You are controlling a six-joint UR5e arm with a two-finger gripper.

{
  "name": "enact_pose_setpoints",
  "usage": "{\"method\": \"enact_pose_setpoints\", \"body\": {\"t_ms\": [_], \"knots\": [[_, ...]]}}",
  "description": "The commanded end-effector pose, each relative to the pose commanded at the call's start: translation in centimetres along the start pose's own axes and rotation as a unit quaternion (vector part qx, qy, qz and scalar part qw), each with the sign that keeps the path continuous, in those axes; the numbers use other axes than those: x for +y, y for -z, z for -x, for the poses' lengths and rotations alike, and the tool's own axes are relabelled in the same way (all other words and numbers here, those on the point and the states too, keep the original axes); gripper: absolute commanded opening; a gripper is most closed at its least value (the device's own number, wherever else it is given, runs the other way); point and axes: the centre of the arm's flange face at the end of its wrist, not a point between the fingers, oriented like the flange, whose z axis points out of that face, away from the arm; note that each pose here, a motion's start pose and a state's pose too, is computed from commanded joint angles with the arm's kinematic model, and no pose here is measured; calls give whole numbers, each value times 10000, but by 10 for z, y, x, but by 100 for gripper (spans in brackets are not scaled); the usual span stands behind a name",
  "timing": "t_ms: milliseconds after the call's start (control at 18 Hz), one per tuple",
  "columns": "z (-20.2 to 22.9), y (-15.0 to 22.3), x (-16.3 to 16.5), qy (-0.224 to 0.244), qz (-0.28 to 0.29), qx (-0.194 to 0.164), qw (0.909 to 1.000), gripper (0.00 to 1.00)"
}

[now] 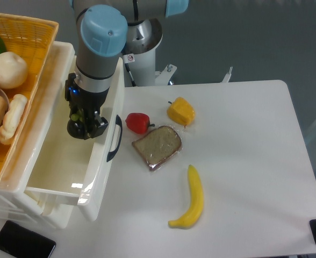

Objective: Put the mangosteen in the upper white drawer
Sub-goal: 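Lower the mangosteen into the drawer and open the gripper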

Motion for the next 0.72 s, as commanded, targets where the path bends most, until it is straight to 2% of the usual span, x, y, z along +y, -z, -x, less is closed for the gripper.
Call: {"method": "enact_pose_setpoints", "body": {"t_ms": [56, 167, 222, 500, 722], "knots": [[0, 0, 0, -8, -8, -20, 10000, 60], [1, 1, -1, -25, -19, -47, 10000, 89], [0, 2, -2, -38, -31, -54, 10000, 100], [-4, 12, -11, -334, -110, -123, 9993, 100], [-3, 20, -15, -352, -254, -156, 9989, 100]]}}
